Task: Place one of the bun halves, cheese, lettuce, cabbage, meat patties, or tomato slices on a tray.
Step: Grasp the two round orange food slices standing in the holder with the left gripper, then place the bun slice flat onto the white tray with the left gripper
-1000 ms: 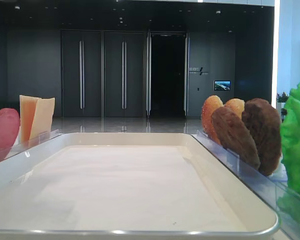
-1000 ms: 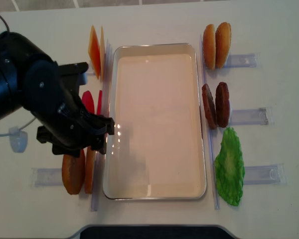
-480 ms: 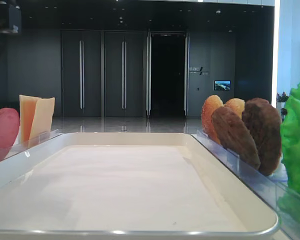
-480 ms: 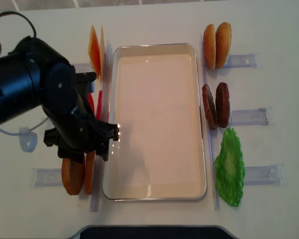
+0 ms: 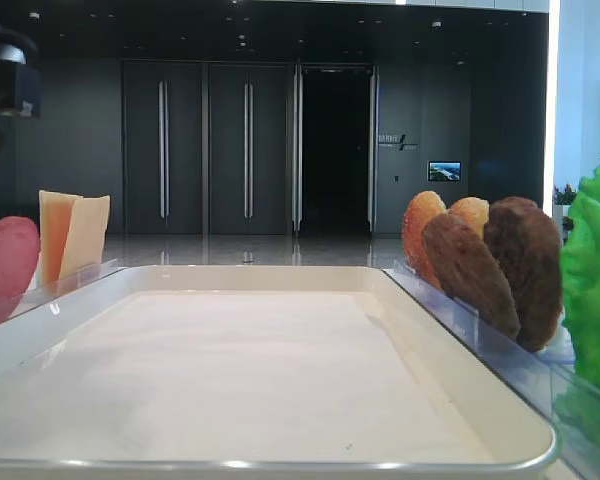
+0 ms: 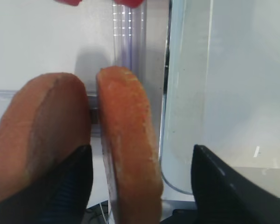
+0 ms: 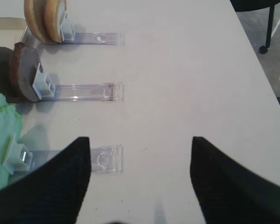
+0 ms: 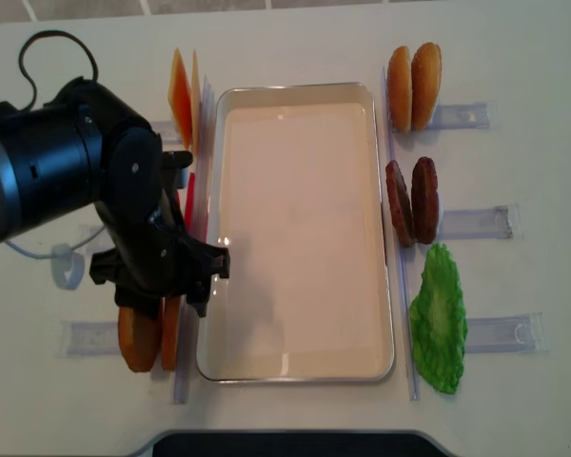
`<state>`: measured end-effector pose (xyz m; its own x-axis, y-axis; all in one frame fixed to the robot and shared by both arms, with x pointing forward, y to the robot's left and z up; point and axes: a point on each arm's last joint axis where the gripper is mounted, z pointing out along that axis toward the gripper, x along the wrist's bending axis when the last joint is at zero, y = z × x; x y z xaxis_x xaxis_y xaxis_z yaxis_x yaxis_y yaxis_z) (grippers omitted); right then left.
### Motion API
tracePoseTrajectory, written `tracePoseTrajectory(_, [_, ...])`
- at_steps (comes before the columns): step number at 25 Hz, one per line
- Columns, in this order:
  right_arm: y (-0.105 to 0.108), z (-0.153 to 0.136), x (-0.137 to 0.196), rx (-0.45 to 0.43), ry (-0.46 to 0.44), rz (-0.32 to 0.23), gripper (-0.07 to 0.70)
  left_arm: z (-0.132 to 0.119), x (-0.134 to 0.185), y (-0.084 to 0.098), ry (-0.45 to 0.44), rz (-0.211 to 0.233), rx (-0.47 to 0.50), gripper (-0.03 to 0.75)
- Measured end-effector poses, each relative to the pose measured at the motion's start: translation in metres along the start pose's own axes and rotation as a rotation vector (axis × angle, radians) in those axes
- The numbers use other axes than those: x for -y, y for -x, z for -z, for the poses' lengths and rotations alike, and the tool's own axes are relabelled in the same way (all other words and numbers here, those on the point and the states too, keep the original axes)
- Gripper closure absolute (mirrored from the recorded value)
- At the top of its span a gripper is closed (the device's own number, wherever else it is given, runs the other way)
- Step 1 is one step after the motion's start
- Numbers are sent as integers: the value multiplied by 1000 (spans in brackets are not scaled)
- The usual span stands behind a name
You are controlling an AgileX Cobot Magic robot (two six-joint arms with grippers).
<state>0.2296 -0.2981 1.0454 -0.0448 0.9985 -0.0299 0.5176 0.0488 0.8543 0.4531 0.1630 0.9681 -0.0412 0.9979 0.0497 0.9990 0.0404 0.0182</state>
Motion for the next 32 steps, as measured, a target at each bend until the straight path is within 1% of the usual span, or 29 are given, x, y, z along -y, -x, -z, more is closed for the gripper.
tracePoseTrajectory(2, [0, 0, 0, 0, 0, 0, 165, -1, 0, 0, -8, -2, -10, 221])
tracePoseTrajectory(4, [0, 0, 0, 0, 0, 0, 165, -1, 0, -1, -7, -7, -19, 274])
tracePoseTrajectory(6, [0, 0, 0, 0, 0, 0, 165, -1, 0, -2, -11, -9, -26, 358])
tracePoseTrajectory(8, [0, 0, 0, 0, 0, 0, 165, -1, 1, -2, -16, -9, -31, 470])
tracePoseTrajectory(10, [0, 0, 0, 0, 0, 0, 165, -1, 1, -4, -21, -15, -46, 562])
tracePoseTrajectory(11, [0, 0, 0, 0, 0, 0, 165, -1, 1, -4, -22, -16, -50, 576])
tracePoseTrajectory(20, [0, 0, 0, 0, 0, 0, 165, 0, 5, -7, -63, -13, -76, 576])
tracePoseTrajectory(22, [0, 0, 0, 0, 0, 0, 165, 5, 6, -7, -53, -10, -61, 576])
tracePoseTrajectory(24, [0, 0, 0, 0, 0, 0, 165, 17, 7, -7, -28, -4, -34, 576])
tracePoseTrajectory(26, [0, 0, 0, 0, 0, 0, 165, 35, 8, -8, 18, 6, 15, 576])
tracePoseTrajectory(29, [0, 0, 0, 0, 0, 0, 165, 63, 12, -7, 101, 31, 140, 576])
tracePoseTrajectory(32, [0, 0, 0, 0, 0, 0, 165, 83, 18, -4, 188, 18, 298, 578])
